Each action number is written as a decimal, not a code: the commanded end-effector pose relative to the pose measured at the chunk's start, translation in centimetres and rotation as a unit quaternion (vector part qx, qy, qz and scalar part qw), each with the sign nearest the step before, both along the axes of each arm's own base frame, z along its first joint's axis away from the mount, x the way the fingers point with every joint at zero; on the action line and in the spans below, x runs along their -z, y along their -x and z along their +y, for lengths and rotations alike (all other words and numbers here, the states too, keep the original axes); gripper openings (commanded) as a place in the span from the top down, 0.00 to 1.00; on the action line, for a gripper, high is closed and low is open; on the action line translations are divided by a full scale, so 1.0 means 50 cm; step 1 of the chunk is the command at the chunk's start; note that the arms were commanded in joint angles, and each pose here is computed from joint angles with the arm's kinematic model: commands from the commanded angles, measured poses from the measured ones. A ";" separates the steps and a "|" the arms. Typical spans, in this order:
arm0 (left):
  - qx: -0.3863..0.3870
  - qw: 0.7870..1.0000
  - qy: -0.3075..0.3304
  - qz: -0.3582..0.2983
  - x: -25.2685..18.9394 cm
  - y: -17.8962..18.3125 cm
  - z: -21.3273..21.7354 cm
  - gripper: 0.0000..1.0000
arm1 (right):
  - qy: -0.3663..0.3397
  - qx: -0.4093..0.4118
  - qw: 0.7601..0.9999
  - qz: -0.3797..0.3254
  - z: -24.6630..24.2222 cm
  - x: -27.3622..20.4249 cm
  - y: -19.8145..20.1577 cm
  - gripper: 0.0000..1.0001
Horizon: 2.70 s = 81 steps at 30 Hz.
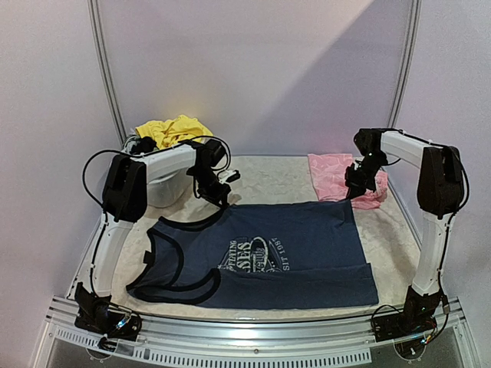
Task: Fold and stack the mixed laundry pile
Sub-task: Pick up the 1/3-folded tank top from the center of the board, then fold the 1/3-folded tank top at the center of the board.
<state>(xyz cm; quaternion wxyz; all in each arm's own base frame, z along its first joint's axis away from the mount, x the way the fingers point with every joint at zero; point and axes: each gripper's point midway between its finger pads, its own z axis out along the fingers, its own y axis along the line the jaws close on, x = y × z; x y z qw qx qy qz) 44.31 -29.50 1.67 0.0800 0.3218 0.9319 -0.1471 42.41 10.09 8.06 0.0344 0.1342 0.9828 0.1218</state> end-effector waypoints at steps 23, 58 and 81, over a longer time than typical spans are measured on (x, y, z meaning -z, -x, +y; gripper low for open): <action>-0.015 0.999 0.014 -0.037 -0.104 0.104 0.015 1.00 | 0.060 -0.014 0.998 -0.033 -0.047 -0.060 0.050 1.00; -0.025 0.998 -0.020 -0.052 -0.071 0.295 0.019 0.94 | 0.037 0.020 0.999 0.021 -0.060 0.035 0.249 1.00; -0.084 0.992 -0.010 -0.098 -0.133 0.317 0.056 0.73 | 0.029 0.033 0.996 0.081 -0.056 0.092 0.337 1.00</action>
